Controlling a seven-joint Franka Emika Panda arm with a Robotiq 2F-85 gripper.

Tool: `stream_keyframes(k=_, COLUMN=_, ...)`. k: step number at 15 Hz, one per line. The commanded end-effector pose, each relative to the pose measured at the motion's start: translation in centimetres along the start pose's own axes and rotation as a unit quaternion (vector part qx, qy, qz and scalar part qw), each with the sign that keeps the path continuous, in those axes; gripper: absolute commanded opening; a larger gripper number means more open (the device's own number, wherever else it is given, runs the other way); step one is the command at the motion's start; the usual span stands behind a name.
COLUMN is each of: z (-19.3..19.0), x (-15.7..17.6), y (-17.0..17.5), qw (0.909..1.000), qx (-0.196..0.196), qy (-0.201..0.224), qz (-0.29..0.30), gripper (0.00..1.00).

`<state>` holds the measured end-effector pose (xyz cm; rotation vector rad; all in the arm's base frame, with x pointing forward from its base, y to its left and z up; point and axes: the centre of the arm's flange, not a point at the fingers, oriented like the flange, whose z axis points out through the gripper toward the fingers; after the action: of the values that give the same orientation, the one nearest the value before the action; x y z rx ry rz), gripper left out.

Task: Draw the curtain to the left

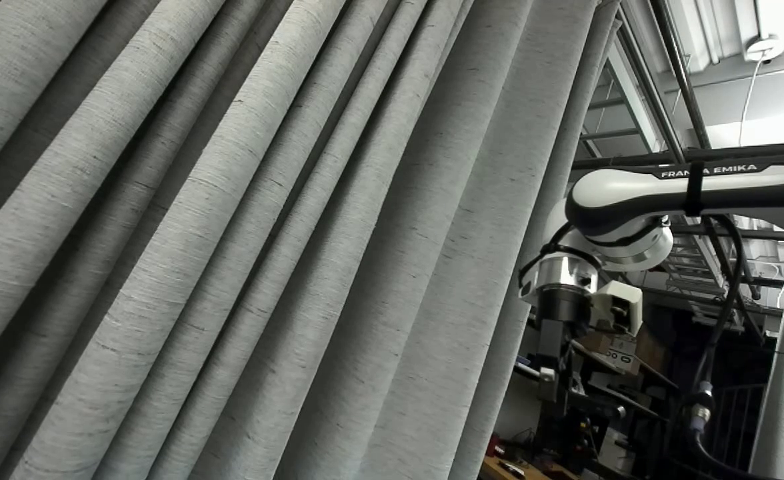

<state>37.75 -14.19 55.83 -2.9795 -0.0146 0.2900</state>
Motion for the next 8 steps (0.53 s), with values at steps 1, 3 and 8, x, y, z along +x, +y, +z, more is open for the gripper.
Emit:
stream_keyframes(k=1, z=-2.2, x=-0.5, y=2.5, qw=0.9993, qx=0.004, qy=0.03, qz=0.024, gripper=1.0)
stream_keyframes(k=3, z=-2.9, x=-0.8, y=3.4, qw=0.9982, qx=0.003, qy=0.042, qz=0.043, gripper=1.0)
stream_keyframes(k=8, z=-3.9, x=-1.1, y=4.6, qw=0.9932, qx=-0.011, qy=0.078, qz=0.086, gripper=1.0)
